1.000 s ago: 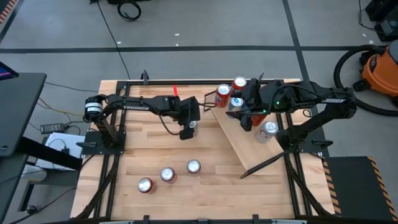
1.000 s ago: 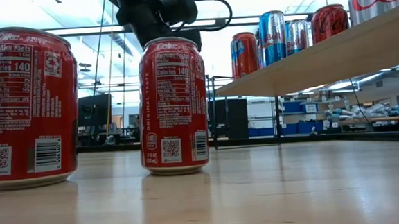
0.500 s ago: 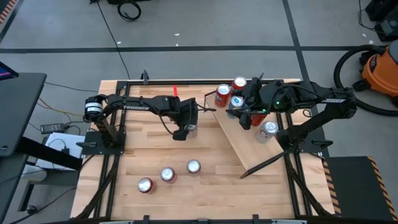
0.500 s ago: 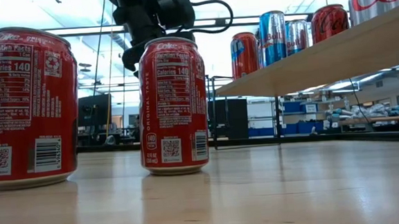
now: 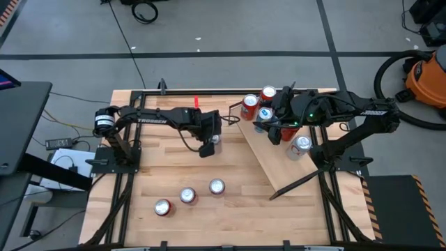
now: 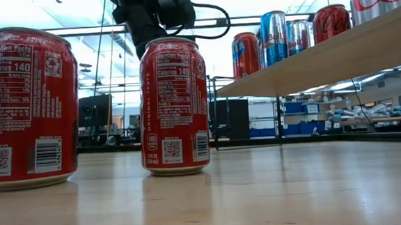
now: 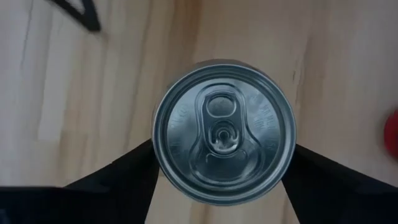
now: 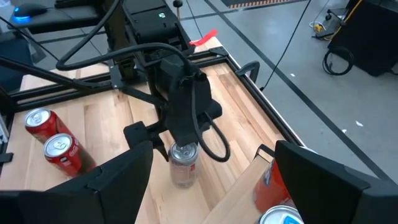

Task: Place canned beverage on shelf
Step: Put the white soda can aligned with the other white soda can on the shelf

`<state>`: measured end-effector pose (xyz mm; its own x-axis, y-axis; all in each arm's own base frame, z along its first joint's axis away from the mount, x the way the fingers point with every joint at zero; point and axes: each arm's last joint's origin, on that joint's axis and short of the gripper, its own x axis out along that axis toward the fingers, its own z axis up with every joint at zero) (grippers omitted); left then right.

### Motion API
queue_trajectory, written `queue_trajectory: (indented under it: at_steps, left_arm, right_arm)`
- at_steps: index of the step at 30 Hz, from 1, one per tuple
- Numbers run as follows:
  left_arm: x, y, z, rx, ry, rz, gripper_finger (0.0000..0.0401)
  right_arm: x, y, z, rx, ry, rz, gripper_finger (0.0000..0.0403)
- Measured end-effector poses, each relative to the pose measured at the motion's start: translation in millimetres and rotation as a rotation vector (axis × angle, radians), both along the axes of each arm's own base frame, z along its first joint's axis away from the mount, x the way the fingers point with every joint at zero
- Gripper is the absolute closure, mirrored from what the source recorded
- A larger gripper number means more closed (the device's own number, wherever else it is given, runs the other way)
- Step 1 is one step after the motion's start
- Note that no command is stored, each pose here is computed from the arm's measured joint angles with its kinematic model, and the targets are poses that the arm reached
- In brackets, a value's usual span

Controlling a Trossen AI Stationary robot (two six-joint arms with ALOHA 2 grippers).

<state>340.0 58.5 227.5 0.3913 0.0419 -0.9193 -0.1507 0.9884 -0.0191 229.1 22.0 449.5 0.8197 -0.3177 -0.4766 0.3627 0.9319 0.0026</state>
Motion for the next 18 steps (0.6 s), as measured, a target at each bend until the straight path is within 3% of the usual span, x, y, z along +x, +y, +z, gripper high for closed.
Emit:
queue_trajectory:
  at_steps: [7, 18]
  left_arm:
    - [2.7, -13.1, 0.4, -0.103, -0.019, 0.23, 0.0095]
    - [6.1, -58.9, -0.1, -0.037, -0.04, 0.308, 0.0094]
  right_arm:
    - [0.0, 0.0, 0.0, -0.001, 0.0, 0.0, 0.0055]
    - [-3.1, -0.3, -5.2, -0.031, 0.074, 0.019, 0.0055]
